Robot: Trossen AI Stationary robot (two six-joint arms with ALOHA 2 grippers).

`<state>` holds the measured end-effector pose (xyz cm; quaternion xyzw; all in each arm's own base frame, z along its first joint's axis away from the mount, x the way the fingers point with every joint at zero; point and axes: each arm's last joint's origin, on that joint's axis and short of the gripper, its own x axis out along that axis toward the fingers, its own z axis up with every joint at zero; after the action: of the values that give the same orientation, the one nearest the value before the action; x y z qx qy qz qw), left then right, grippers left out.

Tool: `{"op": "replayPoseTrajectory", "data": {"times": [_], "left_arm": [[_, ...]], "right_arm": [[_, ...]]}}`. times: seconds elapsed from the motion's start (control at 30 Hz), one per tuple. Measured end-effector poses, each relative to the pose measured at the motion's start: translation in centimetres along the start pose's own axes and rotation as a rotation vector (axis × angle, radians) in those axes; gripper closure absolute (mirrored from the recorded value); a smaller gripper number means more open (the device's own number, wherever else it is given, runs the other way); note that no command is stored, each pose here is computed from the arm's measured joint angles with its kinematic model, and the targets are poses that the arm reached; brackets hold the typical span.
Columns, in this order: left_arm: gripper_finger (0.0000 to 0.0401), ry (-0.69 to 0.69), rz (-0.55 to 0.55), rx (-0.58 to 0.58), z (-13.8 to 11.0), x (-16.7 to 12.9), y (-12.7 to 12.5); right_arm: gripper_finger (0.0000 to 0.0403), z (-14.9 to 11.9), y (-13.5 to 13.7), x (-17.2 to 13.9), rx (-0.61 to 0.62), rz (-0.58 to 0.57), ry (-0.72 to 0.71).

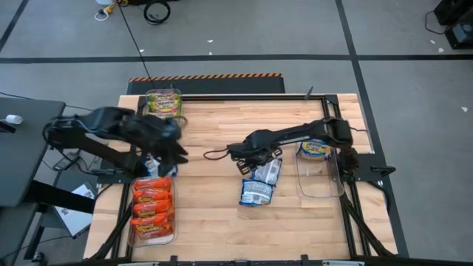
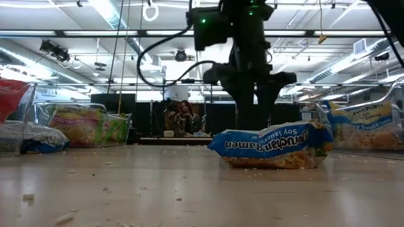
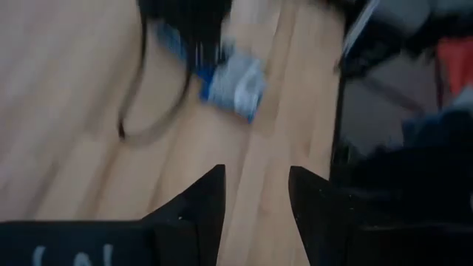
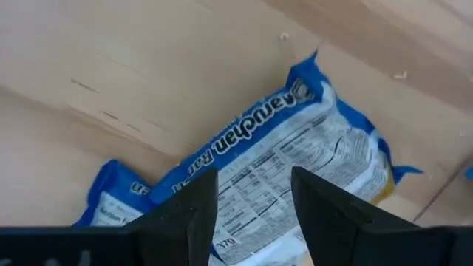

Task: Sort Maruchan noodles
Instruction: Put the top right blue noodle pack into the right transparent bin

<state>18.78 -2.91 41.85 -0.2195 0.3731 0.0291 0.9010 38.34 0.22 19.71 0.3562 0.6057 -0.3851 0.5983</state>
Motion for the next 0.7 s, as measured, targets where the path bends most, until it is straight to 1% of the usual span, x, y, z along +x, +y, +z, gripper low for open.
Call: {"op": "replayPoseTrajectory", "data": {"times": [0.03,0.13,0.23,0.3,0.4,0.5,0.57,0.6,0.7], "left_arm": [[0.0248,-0.051,-0.003,0.003,0.1,-0.8,0.0],[0.0248,-0.122,-0.014,0.006,-0.2,-2.6,0.3],[0.0248,-0.131,-0.006,0.014,-0.6,-3.3,0.5],[0.0248,-0.136,0.01,0.029,-0.8,-3.6,0.7],[0.0248,-0.13,0.021,0.031,-0.9,-3.7,0.8],[0.0248,-0.102,0.037,0.034,-1.1,-3.5,0.9],[0.0248,-0.086,0.047,0.036,-1.3,-3.6,1.0],[0.0248,-0.081,0.05,0.044,-1.4,-3.6,1.0],[0.0248,-0.075,0.07,0.078,-1.4,-3.5,1.1]], "right_arm": [[0.0224,0.1,0.2,0.3,0.017,-0.016,0.008],[0.0224,0.2,0.8,1.8,0.075,-0.039,0.031],[0.0224,0.3,1.2,3.1,0.077,-0.066,0.049],[0.0225,0.4,1.4,3.7,0.042,-0.072,0.053],[0.0228,0.4,1.6,4.3,-0.105,-0.062,0.057],[0.0246,0.8,2.0,3.9,-0.293,0.004,0.021],[0.0269,0.9,2.1,3.9,-0.43,0.028,0.029],[0.0284,0.9,2.1,3.9,-0.481,0.031,0.042],[0.0343,0.8,2.1,3.9,-0.557,0.049,0.067]]}}
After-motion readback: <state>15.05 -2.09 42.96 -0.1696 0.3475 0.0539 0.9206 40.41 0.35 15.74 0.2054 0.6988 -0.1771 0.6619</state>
